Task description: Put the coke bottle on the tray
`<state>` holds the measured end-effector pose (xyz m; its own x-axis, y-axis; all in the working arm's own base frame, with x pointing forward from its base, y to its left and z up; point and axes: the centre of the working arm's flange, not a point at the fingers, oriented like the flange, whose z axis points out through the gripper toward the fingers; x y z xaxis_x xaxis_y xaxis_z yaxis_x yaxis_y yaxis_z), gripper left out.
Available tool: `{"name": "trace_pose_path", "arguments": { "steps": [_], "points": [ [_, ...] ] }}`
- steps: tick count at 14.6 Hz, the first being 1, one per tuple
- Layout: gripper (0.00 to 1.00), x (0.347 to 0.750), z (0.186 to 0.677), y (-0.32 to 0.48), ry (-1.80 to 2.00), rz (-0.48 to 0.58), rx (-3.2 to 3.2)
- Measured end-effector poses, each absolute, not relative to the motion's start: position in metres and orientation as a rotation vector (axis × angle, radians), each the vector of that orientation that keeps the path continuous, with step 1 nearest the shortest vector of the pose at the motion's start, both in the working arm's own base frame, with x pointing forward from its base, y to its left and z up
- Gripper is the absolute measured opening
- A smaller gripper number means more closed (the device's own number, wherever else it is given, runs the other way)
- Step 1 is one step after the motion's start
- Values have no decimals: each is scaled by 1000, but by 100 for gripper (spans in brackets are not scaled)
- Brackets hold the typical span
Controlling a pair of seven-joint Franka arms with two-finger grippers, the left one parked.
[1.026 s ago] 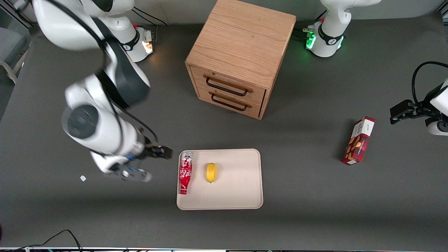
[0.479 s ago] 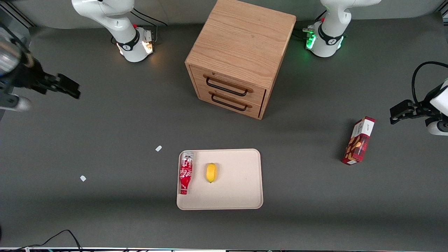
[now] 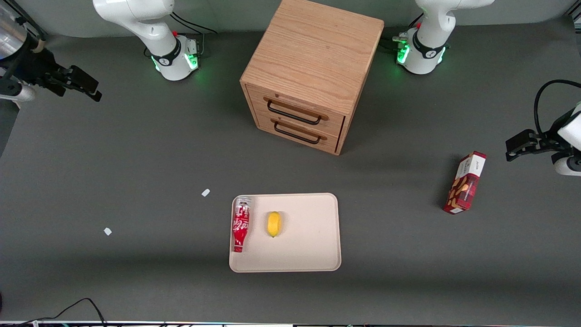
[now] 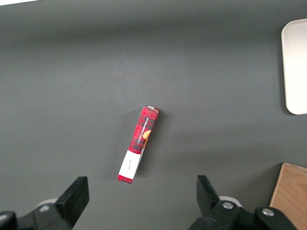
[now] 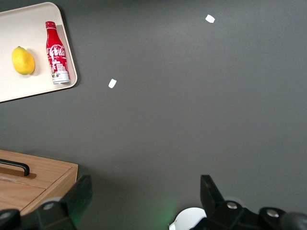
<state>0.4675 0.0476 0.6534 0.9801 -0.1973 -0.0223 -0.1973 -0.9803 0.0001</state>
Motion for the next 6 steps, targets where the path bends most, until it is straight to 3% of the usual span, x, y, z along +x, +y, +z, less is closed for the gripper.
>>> {"name": "trace_pose_path", "arguments": {
  "steps": [3,6],
  "points": [
    [100,477,664,49,311,-12,-3118],
    [100,496,671,47,319,11,-3118]
  ]
}}
